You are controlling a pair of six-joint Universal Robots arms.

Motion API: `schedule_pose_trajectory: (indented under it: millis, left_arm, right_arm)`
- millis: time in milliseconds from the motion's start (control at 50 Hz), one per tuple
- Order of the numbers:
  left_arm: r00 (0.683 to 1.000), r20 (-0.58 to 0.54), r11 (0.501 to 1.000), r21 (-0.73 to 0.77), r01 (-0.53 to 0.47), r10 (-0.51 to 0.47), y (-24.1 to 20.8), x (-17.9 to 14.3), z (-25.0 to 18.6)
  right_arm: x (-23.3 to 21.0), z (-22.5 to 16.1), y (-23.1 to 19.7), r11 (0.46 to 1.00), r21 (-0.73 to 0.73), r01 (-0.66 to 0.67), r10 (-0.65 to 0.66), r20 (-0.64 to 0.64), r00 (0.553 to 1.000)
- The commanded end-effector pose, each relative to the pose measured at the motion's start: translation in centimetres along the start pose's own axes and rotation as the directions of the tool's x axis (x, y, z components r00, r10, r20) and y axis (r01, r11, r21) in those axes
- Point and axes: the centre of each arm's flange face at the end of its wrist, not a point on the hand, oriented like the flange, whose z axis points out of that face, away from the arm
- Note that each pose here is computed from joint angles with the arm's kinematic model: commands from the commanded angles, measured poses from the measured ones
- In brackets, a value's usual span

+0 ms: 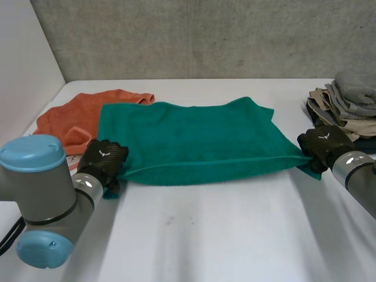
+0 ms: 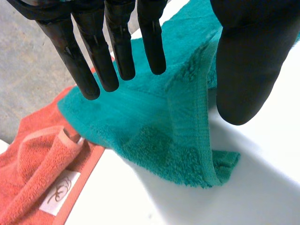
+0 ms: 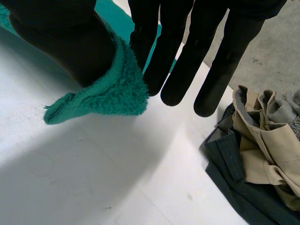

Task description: Fold the laundry.

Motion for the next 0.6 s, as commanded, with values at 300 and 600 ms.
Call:
schedule_pose_trajectory:
  millis: [300, 600]
  left_arm:
    - [0.989, 0.144, 0.999, -0.044, -0.013, 0.019, 1.1, -2.4, 1.6]
    - [0.931, 0.273, 0.931, 0.206, -0.302, 0.241, -11.2, -6.8, -13.1]
  right_arm:
    - [0.6, -1.4, -1.6, 0.999, 0.037, 0.021, -0.02, -0.022, 1.0]
    - [5.9, -13.2, -11.7, 0.91, 0.024, 0.414, -0.406, -0.147, 0.902]
